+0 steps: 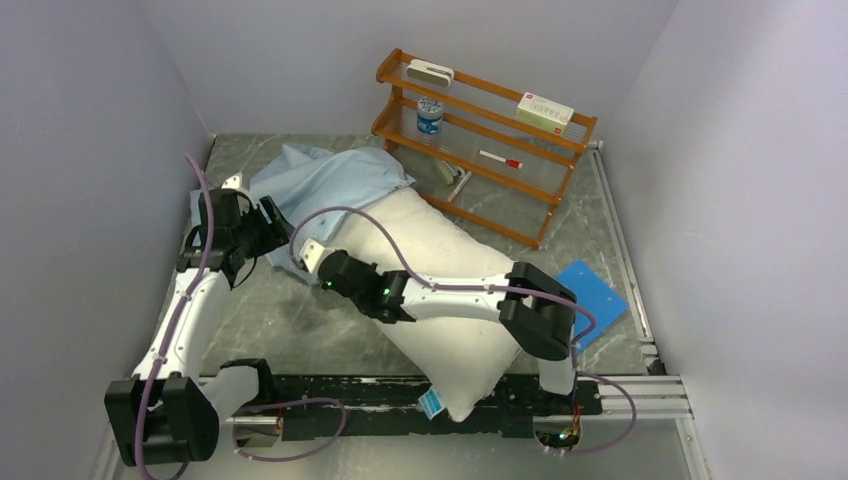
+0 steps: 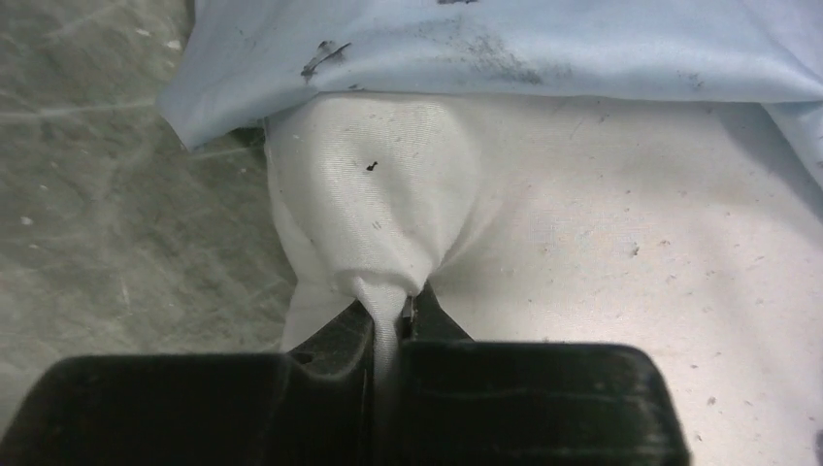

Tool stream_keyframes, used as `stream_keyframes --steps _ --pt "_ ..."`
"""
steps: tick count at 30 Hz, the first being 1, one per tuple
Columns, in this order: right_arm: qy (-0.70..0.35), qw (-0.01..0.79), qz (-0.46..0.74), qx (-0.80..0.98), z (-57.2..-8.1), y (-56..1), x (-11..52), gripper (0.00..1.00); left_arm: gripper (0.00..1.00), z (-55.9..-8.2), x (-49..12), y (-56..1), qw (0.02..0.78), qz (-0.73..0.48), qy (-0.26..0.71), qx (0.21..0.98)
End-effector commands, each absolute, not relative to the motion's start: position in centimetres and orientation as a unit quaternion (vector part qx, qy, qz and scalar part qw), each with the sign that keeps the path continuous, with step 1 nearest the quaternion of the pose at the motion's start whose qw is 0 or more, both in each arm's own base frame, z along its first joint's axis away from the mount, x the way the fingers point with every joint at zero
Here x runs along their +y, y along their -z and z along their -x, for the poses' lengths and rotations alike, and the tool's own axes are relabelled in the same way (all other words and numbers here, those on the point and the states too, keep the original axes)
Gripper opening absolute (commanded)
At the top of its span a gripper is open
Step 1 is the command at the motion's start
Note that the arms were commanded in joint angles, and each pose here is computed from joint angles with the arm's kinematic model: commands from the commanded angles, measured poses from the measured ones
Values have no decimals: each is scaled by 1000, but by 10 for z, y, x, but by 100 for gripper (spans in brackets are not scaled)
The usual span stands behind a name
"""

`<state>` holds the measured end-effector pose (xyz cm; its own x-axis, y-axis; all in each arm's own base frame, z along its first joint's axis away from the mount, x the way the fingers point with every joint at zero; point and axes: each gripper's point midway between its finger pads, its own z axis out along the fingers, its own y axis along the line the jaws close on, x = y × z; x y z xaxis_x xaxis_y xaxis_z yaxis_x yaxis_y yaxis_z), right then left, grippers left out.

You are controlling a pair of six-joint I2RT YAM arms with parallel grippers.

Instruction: Put the pillow into the pillowcase

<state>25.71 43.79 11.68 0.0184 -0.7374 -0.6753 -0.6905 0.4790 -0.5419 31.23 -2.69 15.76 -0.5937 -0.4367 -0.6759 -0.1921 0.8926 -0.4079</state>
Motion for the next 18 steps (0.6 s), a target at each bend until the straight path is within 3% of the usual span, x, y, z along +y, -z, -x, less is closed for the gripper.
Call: stream_keyframes --steps 1,7,14,18 --pt "-126 520 453 713 -260 -173 461 0 67 -307 -36 -171 432 150 174 872" --pt "-347 544 325 691 -281 -267 449 0 64 -305 -37 -211 465 122 172 860" --pt "-457 545 254 655 -294 -326 433 0 68 -295 -59 -264 515 67 208 829" --pt "-518 541 201 631 -298 -355 419 0 66 -295 -61 -261 525 45 186 830"
